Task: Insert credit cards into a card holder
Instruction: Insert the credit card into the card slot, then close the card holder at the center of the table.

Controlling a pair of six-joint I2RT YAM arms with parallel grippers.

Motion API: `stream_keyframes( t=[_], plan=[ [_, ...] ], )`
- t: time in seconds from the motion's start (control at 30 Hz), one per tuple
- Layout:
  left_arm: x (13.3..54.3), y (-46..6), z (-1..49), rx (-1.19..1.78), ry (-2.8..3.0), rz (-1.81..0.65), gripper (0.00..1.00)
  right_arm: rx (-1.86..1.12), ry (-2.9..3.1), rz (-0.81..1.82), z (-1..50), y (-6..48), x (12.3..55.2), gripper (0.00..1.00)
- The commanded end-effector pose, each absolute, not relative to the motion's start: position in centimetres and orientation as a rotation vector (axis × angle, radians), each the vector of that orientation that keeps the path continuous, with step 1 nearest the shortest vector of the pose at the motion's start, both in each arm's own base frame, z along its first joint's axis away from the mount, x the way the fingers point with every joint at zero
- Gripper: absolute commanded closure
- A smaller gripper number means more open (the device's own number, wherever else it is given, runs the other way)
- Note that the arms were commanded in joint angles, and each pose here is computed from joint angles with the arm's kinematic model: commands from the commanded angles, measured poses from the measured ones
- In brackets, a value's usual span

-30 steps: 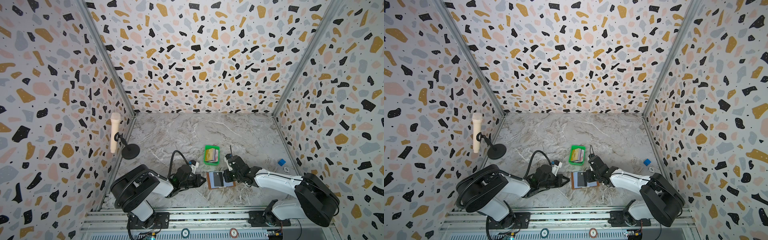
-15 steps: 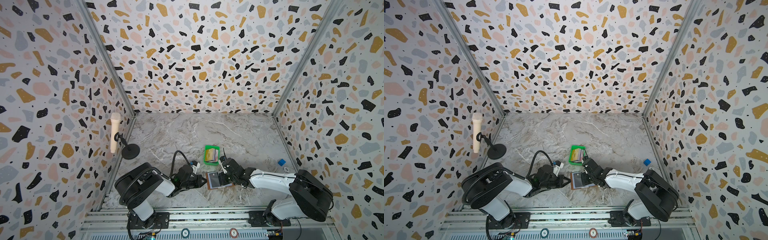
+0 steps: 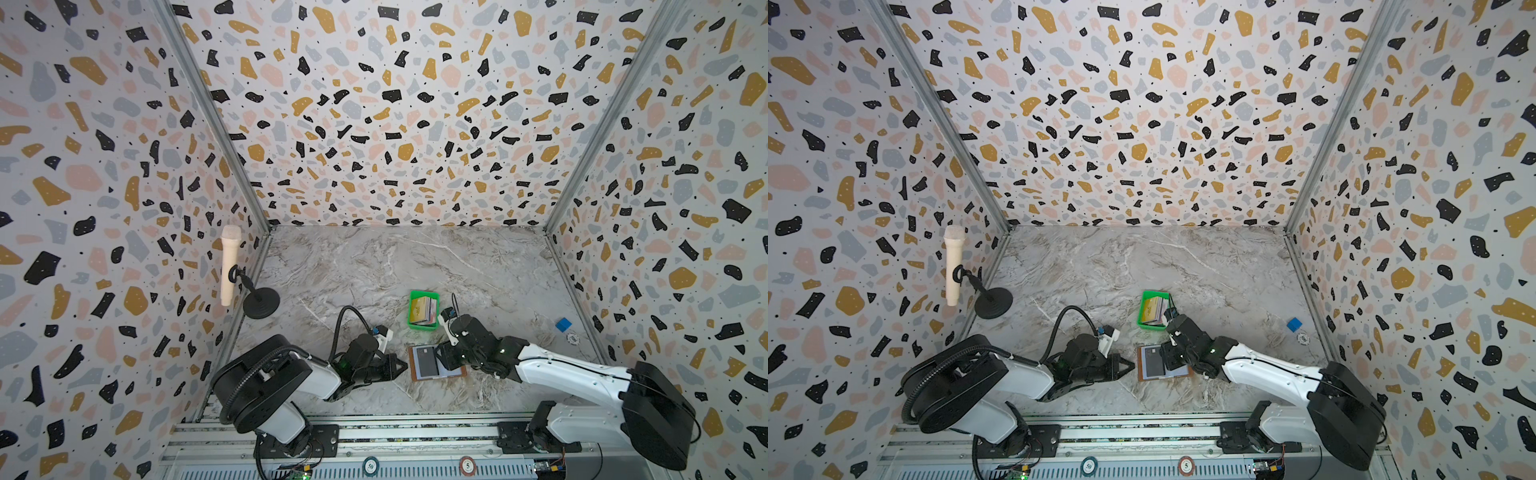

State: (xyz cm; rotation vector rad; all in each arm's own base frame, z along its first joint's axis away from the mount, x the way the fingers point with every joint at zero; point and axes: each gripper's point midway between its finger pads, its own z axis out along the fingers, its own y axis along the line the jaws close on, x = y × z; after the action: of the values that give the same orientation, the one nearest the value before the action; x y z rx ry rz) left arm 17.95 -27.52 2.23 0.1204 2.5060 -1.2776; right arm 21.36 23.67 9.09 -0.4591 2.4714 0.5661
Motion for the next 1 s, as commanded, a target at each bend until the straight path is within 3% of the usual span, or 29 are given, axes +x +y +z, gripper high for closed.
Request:
stream_keyframes(
  t=[0.0, 0.23, 0.6, 0.7, 0.87, 0.97],
  plan=[
    [18.4, -27.6, 3.1, 0.120, 2.465, -1.281, 1.00, -0.375, 2.499, 0.452, 9.3, 19.8, 22.9, 0.49],
    [18.8, -28.0, 3.7, 0.136, 2.444, -1.292, 1.00, -0.344, 2.569, 0.426, 7.2, 18.3, 22.7, 0.41],
    [18.4, -28.2, 3.4, 0.153, 2.451, -1.301, 1.00, -0.283, 2.626, 0.332, 5.1, 16.1, 21.6, 0.46],
    [18.5, -28.4, 3.4, 0.159, 2.451, -1.307, 1.00, -0.276, 2.653, 0.362, 4.3, 16.3, 21.0, 0.56],
    [18.3, -28.7, 2.9, 0.176, 2.472, -1.297, 1.00, -0.292, 2.642, 0.420, 4.8, 17.4, 20.9, 0.92],
    [18.2, -29.0, 2.5, 0.190, 2.489, -1.290, 1.00, -0.318, 2.588, 0.519, 6.9, 18.9, 21.1, 1.00]
  ],
)
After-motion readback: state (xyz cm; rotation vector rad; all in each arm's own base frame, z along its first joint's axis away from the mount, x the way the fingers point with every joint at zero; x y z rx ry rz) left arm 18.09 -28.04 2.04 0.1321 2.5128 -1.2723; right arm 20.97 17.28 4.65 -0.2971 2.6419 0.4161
